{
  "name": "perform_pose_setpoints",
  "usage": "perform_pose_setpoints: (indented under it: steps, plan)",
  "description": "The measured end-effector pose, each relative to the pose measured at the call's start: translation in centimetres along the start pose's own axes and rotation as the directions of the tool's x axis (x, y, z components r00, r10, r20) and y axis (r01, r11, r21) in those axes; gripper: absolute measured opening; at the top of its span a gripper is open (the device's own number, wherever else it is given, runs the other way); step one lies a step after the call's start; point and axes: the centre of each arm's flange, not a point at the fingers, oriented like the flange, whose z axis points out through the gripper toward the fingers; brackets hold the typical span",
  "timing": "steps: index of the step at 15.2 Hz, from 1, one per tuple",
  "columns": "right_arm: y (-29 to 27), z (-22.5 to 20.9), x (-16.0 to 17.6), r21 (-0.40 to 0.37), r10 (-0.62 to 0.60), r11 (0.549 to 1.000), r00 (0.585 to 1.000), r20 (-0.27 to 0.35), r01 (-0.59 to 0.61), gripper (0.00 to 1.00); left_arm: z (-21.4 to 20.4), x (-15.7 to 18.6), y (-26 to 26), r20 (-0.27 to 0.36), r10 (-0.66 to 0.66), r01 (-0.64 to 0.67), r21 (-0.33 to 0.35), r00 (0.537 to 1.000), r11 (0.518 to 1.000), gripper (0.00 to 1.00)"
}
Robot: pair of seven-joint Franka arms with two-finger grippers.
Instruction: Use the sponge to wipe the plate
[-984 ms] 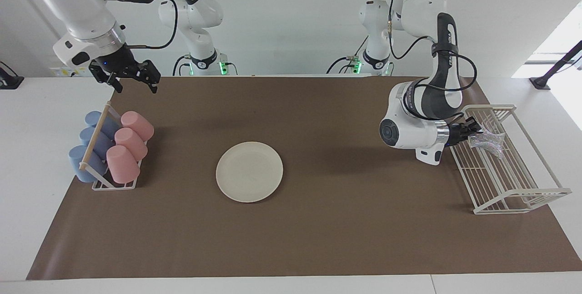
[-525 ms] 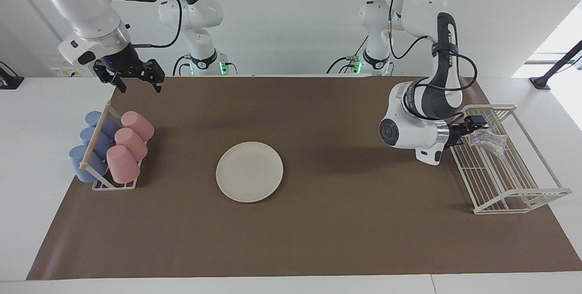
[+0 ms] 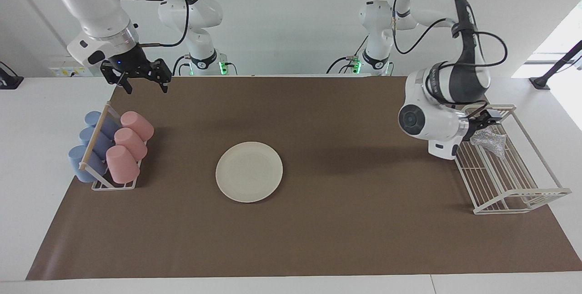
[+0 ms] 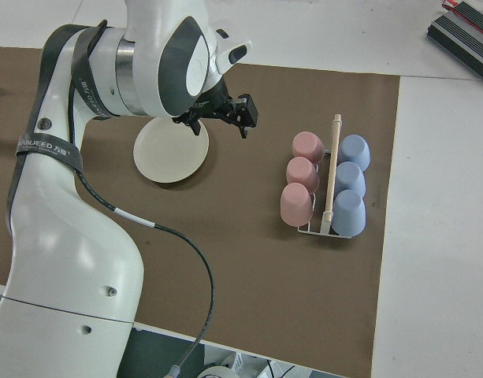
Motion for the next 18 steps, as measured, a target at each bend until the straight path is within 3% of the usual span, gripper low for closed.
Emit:
perform_pose_setpoints:
  steps: [4,7,10,13,18]
  plan:
    - [0.0,0.0,0.0,0.000,-0.002,1.000,1.000,0.000,0.002,1.00,-3.5,-3.0,-8.9,-0.010,-0.037,0.033,-0.296,0.999,0.955,1.00]
    - [0.0,0.0,0.0,0.000,-0.003,1.000,1.000,-0.001,0.003,1.00,-3.9,-5.6,-13.5,0.004,-0.049,0.044,-0.526,0.999,0.849,1.00]
    - [0.0,-0.1,0.0,0.000,-0.003,1.000,1.000,-0.001,0.003,1.00,-4.6,-8.0,-16.9,-0.020,-0.047,0.020,-0.691,0.999,0.722,1.00]
    - [0.0,-0.1,0.0,0.000,-0.002,1.000,1.000,-0.002,0.002,1.00,-5.6,-9.6,-16.6,-0.017,-0.028,0.003,-0.801,0.999,0.598,1.00]
    - [0.3,-0.1,0.0,0.000,0.003,1.000,1.000,-0.002,-0.003,1.00,-5.6,-9.7,-14.6,-0.030,-0.012,-0.017,-0.816,0.999,0.578,1.00]
